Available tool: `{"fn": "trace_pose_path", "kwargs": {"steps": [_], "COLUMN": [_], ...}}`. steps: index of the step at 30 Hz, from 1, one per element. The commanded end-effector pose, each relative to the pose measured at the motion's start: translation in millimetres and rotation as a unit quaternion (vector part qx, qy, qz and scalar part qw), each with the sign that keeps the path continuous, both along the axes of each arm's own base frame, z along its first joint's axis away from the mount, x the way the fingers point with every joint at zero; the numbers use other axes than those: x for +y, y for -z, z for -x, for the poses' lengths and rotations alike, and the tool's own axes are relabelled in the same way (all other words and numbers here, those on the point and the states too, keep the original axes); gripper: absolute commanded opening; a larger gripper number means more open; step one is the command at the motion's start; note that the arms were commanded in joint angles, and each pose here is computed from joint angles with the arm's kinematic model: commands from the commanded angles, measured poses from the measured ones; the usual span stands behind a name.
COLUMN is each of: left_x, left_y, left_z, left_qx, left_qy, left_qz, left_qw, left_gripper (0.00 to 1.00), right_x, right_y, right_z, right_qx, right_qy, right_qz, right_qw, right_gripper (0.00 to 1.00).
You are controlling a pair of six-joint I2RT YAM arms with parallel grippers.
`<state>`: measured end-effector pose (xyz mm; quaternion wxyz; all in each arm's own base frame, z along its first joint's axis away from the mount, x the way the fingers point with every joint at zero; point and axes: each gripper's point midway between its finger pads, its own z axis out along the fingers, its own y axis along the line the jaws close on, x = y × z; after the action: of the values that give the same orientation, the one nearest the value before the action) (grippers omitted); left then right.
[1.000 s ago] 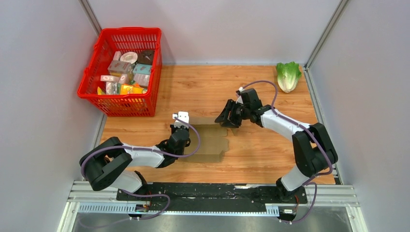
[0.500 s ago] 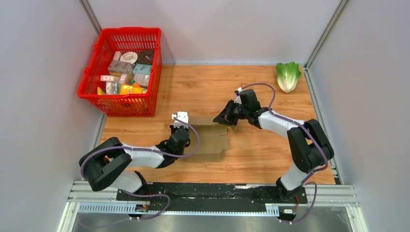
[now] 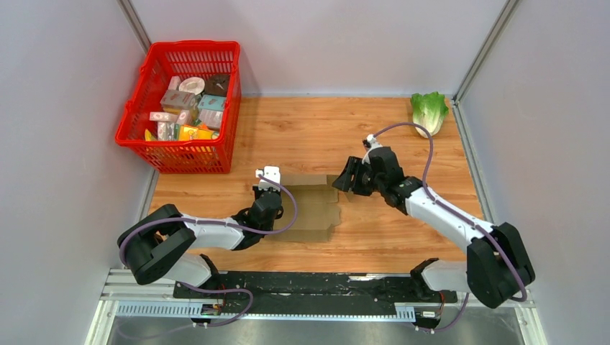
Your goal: Fold the paper box
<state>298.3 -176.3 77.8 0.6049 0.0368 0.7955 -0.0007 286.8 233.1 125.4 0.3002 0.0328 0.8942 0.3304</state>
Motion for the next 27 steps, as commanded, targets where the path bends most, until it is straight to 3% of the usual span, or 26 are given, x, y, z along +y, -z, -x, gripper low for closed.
{"fn": "trace_pose_path", "kwargs": {"steps": [1,5,9,12,27], "left_x": [0,0,-1,0,2], "left_y": [1,2,1,1,0], "left_z": [1,0,3,6,6], "left_qx": [0.007,0.007,0.007,0.010,0.011], "left_qy": [0.005,0.003,0.006,0.007,0.001], "left_qz": [-0.016,-0.021,-0.014,-0.011,-0.010], "left_qw": [1.000,1.000,1.000,1.000,1.000], "left_gripper": [0.00,0.00,0.00,0.00,0.00], "right_x": [-12,4,-4,-6,13], "right_y": [18,28,41,58,90], "right_z": [9,9,-9,-13,-10], "right_qx": [-0.043,-0.045,-0.041,-0.027,-0.033], "right_qy": [-0.009,-0.028,0.007,0.015,0.000], "right_qz": [0.073,0.100,0.162,0.183,0.232], "right_qw": [0.996,0.994,0.986,0.983,0.972], "right_gripper": [0.52,0.30,0.11,0.03,0.00]}}
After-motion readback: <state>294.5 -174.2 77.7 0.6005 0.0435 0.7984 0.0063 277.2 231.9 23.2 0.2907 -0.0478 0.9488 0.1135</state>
